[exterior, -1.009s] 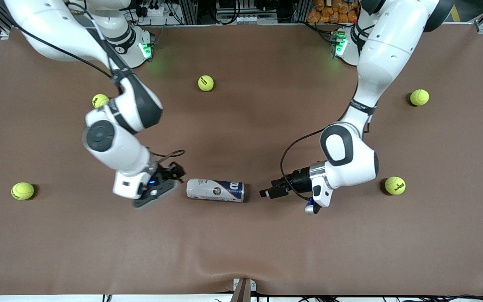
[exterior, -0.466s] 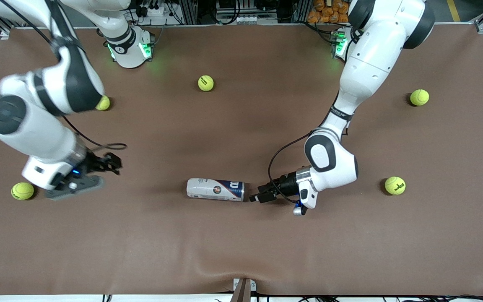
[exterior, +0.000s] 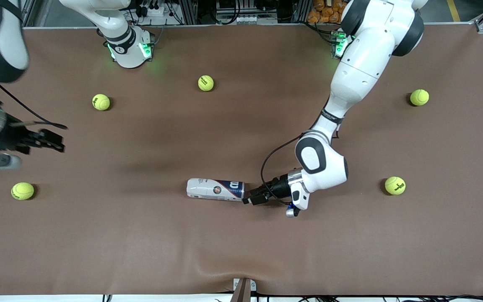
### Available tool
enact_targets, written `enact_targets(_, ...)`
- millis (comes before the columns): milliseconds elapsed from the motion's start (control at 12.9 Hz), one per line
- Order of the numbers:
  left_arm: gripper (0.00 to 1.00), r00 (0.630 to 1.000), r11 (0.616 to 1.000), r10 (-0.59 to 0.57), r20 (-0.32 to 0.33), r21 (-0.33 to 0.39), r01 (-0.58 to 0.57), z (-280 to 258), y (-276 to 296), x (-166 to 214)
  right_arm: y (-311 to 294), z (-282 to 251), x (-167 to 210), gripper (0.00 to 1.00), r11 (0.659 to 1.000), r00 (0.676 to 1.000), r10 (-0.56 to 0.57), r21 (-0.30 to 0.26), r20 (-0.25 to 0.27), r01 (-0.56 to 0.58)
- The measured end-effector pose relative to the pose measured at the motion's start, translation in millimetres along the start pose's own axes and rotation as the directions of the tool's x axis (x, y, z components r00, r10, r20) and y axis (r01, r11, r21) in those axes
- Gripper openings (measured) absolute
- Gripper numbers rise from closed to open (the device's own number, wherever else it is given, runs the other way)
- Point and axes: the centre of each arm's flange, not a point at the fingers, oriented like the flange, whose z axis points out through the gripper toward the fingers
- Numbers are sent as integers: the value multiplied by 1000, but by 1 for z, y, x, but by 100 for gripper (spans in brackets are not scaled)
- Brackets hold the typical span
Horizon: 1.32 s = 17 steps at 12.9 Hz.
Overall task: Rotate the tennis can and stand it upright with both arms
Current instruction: 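Grasp the can with the left gripper while the right gripper releases, withdraws, then rotate the held can upright with the left gripper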
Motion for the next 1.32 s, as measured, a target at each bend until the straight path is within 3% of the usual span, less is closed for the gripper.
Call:
enact_targets(388, 61, 1000, 1000, 22, 11, 6, -22, 14, -5, -11, 27, -43, -38, 100, 1000, 1000, -10, 16, 9, 10)
enact_targets(621, 29, 999, 999, 30, 19, 10, -30, 21, -4, -19, 26, -50, -43, 100, 1000, 1000, -10, 29, 10, 10)
enact_targets(776, 10, 999, 999, 38, 19, 5, -38, 22, 1, -21, 28, -47, -46, 100, 997, 1000, 0, 72, 31, -2)
enact_targets(1087, 7, 992, 992, 123, 8, -11, -123, 7, 41, -30, 33, -45, -48, 100, 996, 999, 8, 84, 43, -11)
enact_targets(1320, 6, 978, 975, 208, -22, 83, -205, -20, 82, -39, 34, -45, -48, 100, 996, 999, 10, 84, 42, -13)
